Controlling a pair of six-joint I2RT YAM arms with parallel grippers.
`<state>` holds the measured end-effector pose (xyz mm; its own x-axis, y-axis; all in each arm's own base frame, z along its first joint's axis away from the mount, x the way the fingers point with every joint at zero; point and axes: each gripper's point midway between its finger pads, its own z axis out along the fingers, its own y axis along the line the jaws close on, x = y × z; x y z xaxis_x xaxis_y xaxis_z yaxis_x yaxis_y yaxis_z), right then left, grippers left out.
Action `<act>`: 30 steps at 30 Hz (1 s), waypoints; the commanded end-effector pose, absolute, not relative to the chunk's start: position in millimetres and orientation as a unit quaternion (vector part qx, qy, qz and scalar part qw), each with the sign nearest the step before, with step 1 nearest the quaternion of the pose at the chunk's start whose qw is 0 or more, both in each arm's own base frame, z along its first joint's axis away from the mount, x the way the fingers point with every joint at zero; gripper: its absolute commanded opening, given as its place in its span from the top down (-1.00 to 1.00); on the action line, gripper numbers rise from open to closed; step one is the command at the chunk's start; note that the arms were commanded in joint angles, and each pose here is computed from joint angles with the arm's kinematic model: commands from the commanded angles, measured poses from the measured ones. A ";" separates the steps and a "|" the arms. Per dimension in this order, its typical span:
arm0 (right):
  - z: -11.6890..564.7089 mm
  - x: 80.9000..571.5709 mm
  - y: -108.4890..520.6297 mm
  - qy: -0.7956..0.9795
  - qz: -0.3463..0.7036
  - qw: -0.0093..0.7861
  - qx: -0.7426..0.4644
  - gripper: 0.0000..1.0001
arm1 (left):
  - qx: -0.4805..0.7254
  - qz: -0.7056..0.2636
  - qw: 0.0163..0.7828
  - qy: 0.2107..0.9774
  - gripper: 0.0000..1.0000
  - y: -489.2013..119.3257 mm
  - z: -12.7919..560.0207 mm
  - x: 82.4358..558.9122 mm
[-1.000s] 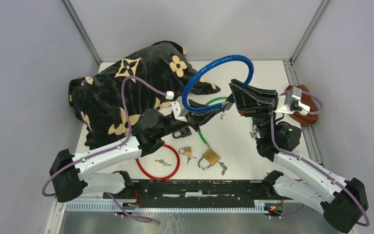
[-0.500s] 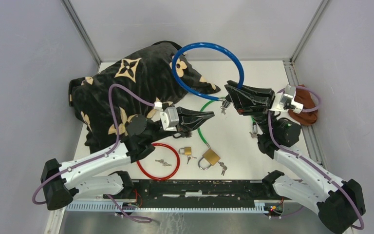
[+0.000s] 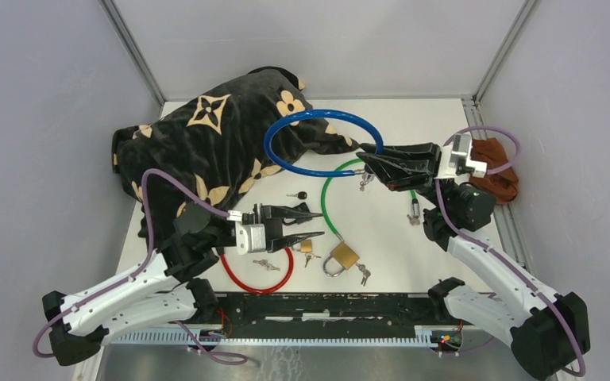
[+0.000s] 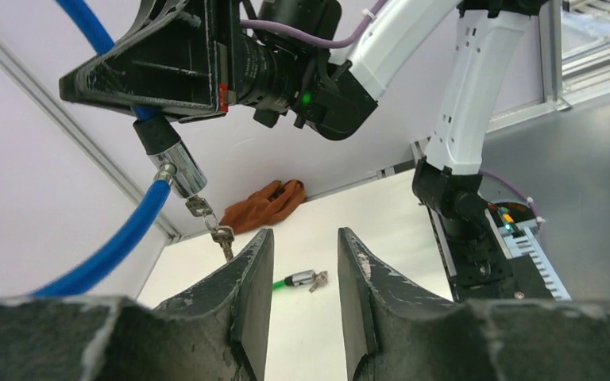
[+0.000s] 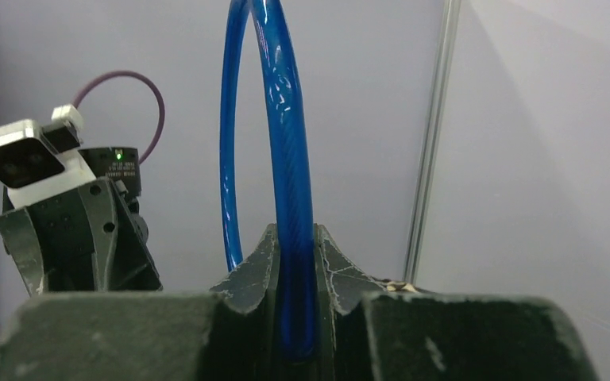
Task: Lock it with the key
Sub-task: Lock the lock.
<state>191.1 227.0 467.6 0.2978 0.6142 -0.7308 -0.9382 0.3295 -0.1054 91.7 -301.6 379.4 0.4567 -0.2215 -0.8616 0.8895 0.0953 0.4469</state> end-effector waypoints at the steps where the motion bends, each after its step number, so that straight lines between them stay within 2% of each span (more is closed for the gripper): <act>1: 445.0 196.1 236.4 0.325 0.512 0.735 -0.304 1.00 | 0.549 -0.385 0.665 0.330 0.15 -290.2 379.7 92.4; 7: 376.3 230.2 254.6 0.441 0.482 0.681 -0.330 1.00 | 0.505 -0.337 0.699 0.378 -0.01 -276.8 397.9 118.6; 13: 299.7 239.4 271.2 0.532 0.473 0.580 -0.397 1.00 | 0.519 -0.314 0.675 0.421 -0.11 -281.1 389.8 131.5; 17: 258.2 235.4 275.6 0.563 0.476 0.520 -0.431 1.00 | 0.510 -0.233 0.670 0.486 -0.26 -288.3 374.5 175.4; 20: 232.7 233.8 277.6 0.581 0.476 0.483 -0.451 1.00 | 0.539 -0.182 0.627 0.532 -0.35 -295.3 344.0 196.4; 25: 203.5 228.8 283.0 0.590 0.479 0.435 -0.483 1.00 | 0.584 -0.172 0.551 0.571 -0.41 -306.0 292.9 209.6; 30: 192.8 224.5 287.0 0.578 0.488 0.405 -0.514 1.00 | 0.573 -0.232 0.458 0.638 -0.41 -293.1 253.0 245.9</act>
<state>225.7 278.2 169.3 -0.2726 -0.2029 -0.9405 -0.9604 0.1151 0.2536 226.0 -306.2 258.3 0.1736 0.5112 -0.8417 0.8997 0.2654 0.3467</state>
